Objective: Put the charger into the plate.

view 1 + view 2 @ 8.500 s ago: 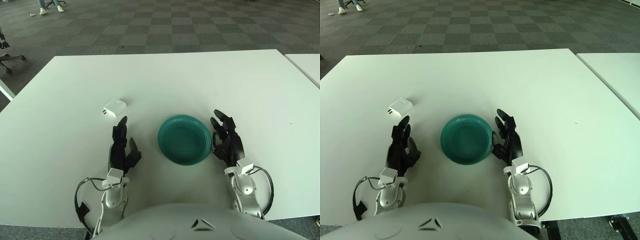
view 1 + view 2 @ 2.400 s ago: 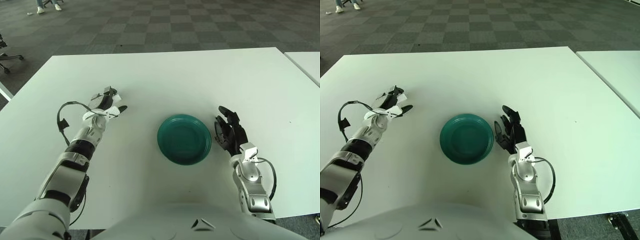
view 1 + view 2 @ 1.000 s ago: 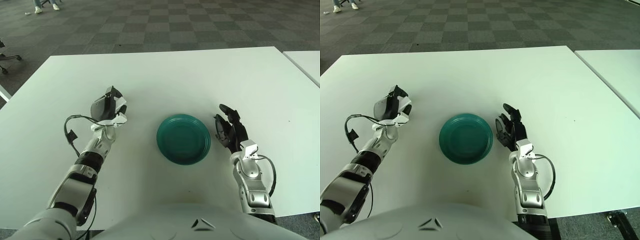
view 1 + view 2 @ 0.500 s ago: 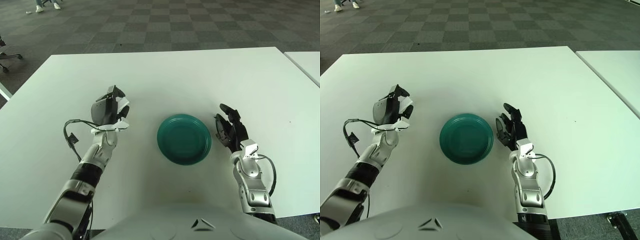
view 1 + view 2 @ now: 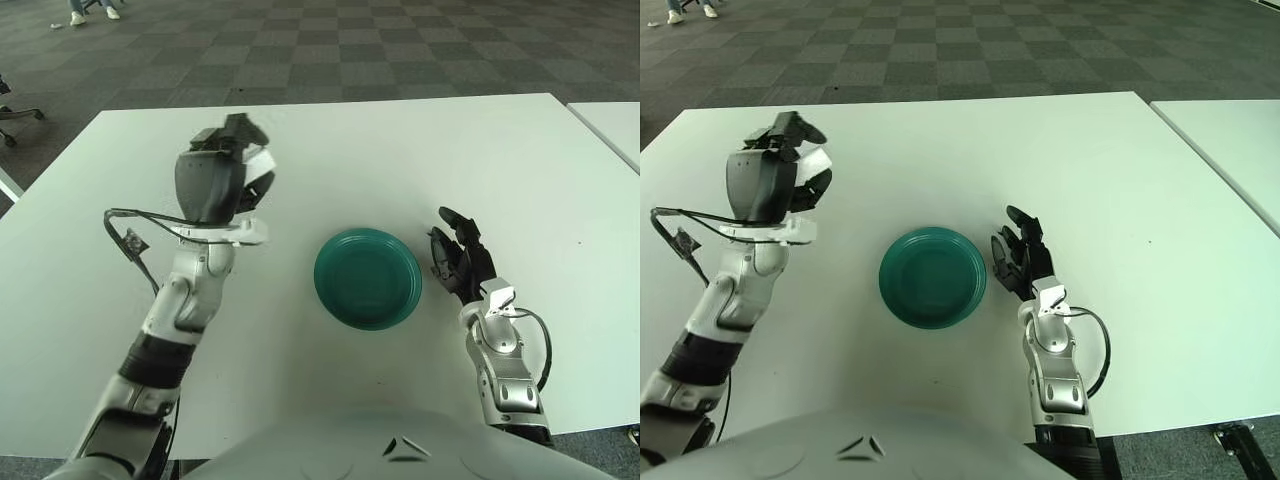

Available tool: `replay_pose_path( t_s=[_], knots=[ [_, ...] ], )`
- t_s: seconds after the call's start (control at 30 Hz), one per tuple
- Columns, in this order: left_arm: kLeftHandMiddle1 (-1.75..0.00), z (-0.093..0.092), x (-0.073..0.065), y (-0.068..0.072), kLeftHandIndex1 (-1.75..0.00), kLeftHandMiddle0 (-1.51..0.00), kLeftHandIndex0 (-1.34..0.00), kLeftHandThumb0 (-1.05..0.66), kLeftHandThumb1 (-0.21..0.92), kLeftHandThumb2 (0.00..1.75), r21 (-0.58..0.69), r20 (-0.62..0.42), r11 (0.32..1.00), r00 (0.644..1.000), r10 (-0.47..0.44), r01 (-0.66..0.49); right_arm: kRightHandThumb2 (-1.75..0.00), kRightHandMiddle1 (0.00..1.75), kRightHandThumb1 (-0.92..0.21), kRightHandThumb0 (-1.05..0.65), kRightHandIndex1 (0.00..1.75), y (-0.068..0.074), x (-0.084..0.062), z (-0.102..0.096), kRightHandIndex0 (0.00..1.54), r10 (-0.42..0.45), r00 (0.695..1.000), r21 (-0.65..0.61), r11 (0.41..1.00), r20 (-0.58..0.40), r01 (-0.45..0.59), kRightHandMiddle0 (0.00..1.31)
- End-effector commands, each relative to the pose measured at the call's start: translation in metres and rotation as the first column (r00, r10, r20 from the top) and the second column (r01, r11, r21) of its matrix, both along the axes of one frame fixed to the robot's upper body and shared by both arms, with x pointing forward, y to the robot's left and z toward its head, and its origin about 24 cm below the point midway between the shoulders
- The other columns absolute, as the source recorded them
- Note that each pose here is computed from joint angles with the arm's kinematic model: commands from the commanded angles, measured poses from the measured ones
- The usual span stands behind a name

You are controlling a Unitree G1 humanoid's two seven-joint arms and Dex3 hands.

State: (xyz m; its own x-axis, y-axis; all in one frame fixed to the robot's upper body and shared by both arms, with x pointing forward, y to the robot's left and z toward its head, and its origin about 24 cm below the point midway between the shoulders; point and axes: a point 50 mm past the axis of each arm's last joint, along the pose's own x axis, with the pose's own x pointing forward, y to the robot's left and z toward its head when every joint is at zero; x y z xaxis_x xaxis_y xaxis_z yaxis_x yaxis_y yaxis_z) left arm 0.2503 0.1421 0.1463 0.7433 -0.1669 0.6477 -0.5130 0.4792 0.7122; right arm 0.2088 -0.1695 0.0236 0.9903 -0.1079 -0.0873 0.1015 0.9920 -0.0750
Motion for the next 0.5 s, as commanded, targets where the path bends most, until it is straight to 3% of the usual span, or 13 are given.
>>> replay_pose_path(
  t_s=[0.0,0.17,0.47],
  knots=[
    [-1.75,-0.01,-0.004,-0.006,-1.75,-1.2,-0.63,-0.48,0.29,1.34,0.043,-0.104,0.994,0.99,-0.095,0.1,-0.6,0.62,-0.92,-0.65,0.0,-0.001,-0.002,-0.009,0.29,-0.008,0.998,0.008,1.0,-0.058,0.008,0.0],
    [-1.75,-0.013,-0.006,-0.015,-1.75,-1.22,-0.63,-0.48,0.29,1.34,0.026,-0.187,0.969,0.954,-0.236,0.245,-0.6,0.62,-0.92,-0.65,0.0,0.001,-0.004,-0.01,0.29,-0.007,0.998,0.008,1.0,-0.058,0.008,0.0],
    [-1.75,-0.033,-0.002,-0.054,-1.75,-1.2,-0.59,-0.47,0.33,1.29,-0.01,-0.271,0.898,0.864,-0.425,0.439,-0.6,0.62,-0.92,-0.65,0.0,0.005,-0.005,-0.012,0.29,-0.006,0.998,0.009,1.0,-0.06,0.007,0.0]
  ],
)
